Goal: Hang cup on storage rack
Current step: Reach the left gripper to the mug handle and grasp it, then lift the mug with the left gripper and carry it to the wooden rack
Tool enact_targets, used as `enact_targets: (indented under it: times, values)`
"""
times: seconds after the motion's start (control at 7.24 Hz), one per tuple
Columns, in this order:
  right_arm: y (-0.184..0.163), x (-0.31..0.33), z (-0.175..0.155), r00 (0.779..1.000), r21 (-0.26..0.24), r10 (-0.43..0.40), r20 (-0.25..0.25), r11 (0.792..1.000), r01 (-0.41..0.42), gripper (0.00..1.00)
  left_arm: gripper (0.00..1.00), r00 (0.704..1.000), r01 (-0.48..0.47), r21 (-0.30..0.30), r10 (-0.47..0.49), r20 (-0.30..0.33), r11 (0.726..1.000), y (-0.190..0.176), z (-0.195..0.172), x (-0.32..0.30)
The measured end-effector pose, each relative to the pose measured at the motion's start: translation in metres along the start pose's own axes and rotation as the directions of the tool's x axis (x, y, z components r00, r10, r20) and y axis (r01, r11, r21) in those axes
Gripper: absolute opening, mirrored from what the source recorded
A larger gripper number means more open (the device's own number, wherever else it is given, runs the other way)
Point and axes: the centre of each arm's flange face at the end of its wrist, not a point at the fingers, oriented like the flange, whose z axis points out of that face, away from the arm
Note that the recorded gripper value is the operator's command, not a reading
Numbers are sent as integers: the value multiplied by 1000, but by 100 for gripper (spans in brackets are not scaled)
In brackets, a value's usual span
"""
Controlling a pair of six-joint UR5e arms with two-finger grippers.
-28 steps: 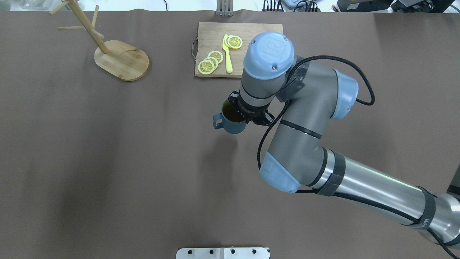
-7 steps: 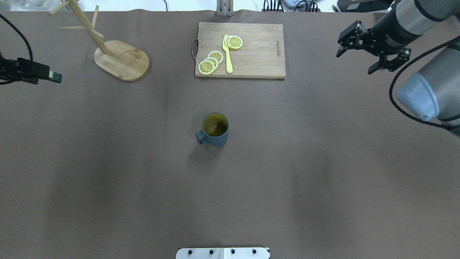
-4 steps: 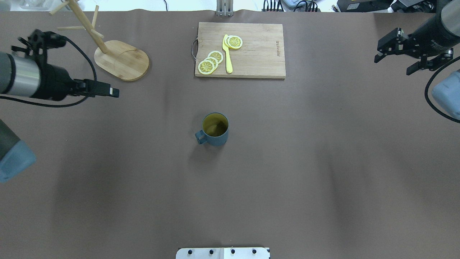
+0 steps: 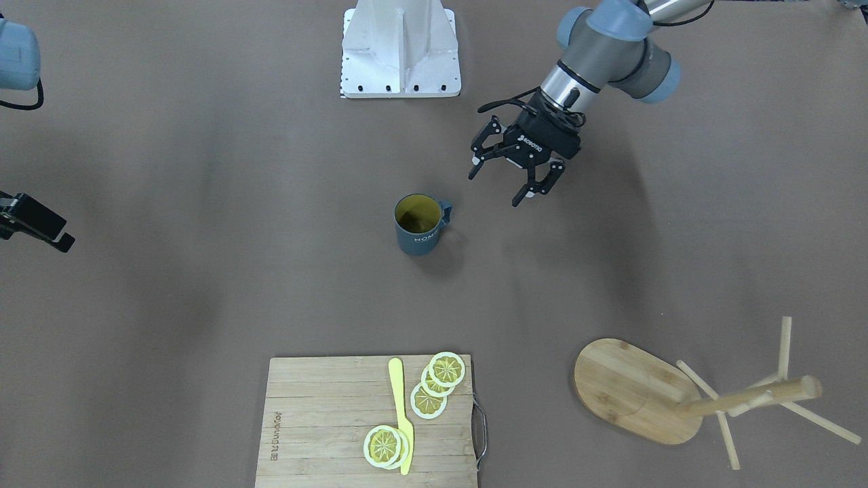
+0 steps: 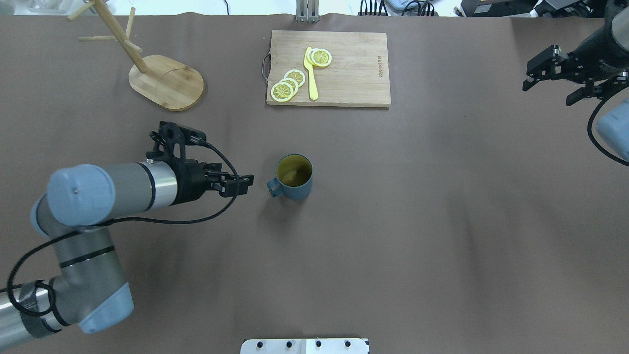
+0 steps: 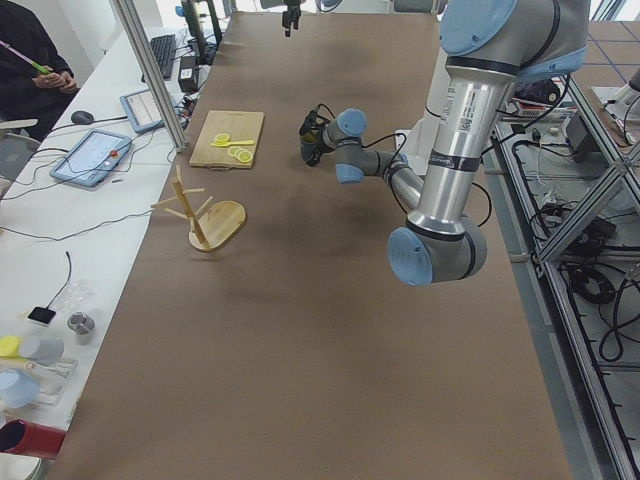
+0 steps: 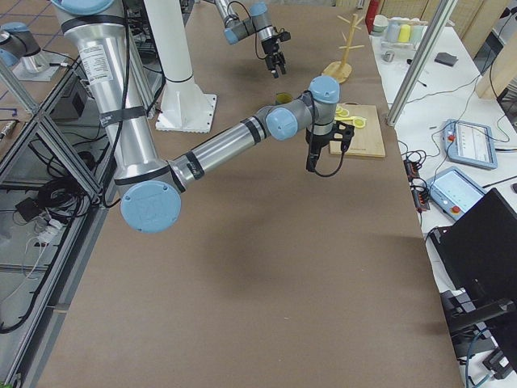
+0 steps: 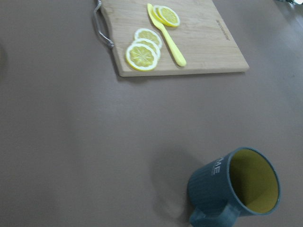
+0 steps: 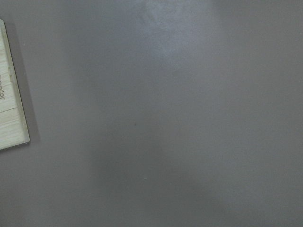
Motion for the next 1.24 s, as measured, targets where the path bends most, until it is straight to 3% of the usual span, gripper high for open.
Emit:
enact_targets:
  times: [0.41,0.83,1.24]
  values:
    - [-1,-3,1,1000,1,-4,-1,1000,4,100,93,986,-158,77,161,-30,984,32,52,-2]
    - [0,-5,1,1000,-1,-6,2,1000,6,100,93,972,-217,133,227,-61,967,40,60,-2]
    - [0,-5,1,1000,-1,-5,1,1000,5,100,59,969,-224,143,237,-76,964,37,62,12]
